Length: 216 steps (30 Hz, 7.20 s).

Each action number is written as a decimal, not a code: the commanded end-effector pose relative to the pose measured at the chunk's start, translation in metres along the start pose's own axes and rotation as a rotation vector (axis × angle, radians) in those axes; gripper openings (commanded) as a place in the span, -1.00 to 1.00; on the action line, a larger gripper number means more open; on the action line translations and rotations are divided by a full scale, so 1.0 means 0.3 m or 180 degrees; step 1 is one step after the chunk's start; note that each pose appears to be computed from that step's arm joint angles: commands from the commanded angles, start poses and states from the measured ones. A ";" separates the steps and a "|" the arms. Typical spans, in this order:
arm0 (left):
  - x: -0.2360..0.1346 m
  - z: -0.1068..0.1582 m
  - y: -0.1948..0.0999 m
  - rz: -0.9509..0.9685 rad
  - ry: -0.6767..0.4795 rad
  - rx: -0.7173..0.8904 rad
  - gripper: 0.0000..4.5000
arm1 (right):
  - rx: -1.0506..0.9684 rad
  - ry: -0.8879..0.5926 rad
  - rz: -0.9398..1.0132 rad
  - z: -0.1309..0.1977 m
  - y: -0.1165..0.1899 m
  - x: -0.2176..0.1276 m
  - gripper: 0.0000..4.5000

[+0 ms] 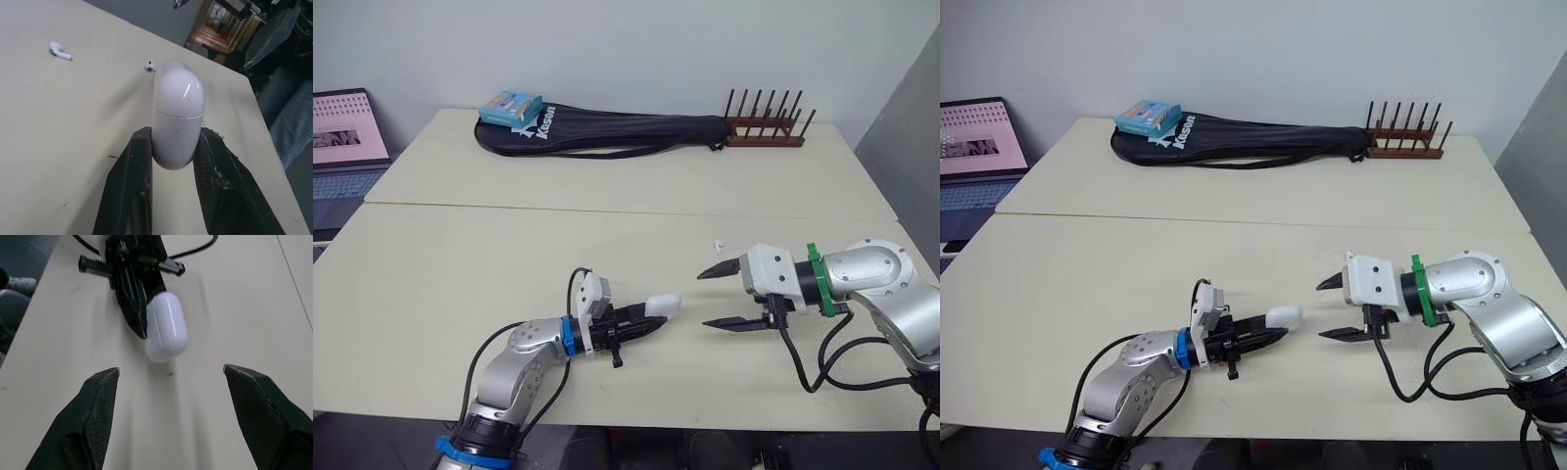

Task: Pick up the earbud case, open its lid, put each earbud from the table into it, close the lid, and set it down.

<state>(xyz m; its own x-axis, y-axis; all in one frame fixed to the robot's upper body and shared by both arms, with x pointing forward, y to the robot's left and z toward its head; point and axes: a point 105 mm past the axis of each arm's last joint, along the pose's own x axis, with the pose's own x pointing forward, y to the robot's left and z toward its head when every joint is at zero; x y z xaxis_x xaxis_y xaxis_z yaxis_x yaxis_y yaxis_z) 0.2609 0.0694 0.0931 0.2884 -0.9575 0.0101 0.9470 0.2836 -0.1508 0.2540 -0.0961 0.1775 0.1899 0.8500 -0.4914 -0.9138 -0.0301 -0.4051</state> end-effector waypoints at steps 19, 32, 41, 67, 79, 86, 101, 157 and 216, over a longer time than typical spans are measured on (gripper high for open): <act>0.041 0.033 -0.074 -0.0443 0.0027 0.0539 -0.64 | 0.0068 -0.0148 -0.0199 0.060 -0.091 0.049 0.58; 0.002 0.067 0.024 0.0163 -0.0158 0.0557 -0.65 | -0.0010 -0.0413 -0.0509 0.049 -0.063 -0.090 0.58; -0.126 0.103 0.138 0.1156 -0.0396 0.0699 -0.65 | 0.0802 -0.0114 -0.2071 -0.262 -0.018 -0.342 0.58; -0.231 0.099 0.211 0.1802 -0.0384 0.0826 -0.65 | 0.1351 -0.0247 -0.2579 -0.355 -0.045 -0.191 1.00; -0.214 0.098 0.217 0.1741 -0.0342 0.0865 -0.65 | 0.1984 -0.0061 -0.3048 -0.432 -0.270 0.058 1.00; -0.205 0.092 0.212 0.1735 -0.0335 0.0861 -0.65 | 0.2286 0.0199 -0.3388 -0.482 -0.312 0.101 1.00; -0.202 0.087 0.208 0.1752 -0.0339 0.0833 -0.65 | 0.2350 0.0477 -0.3187 -0.483 -0.263 0.092 -0.80; -0.260 0.067 0.055 0.1856 -0.0106 0.0710 -0.65 | 0.0163 0.1656 0.0432 -0.288 0.144 -0.313 0.47; -0.057 0.197 0.086 0.1376 -0.0751 0.0914 -0.65 | 0.1475 -0.1958 -0.1587 0.210 -0.194 0.084 -0.83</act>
<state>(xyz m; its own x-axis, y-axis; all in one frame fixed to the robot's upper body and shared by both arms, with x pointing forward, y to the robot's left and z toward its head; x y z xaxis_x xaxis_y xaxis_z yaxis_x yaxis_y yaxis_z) 0.2907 0.0999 0.1379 0.6733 -0.7135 0.1937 0.7189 0.6930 0.0536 0.2963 -0.0413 0.2268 0.5159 0.8434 0.1504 -0.8515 0.5241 -0.0182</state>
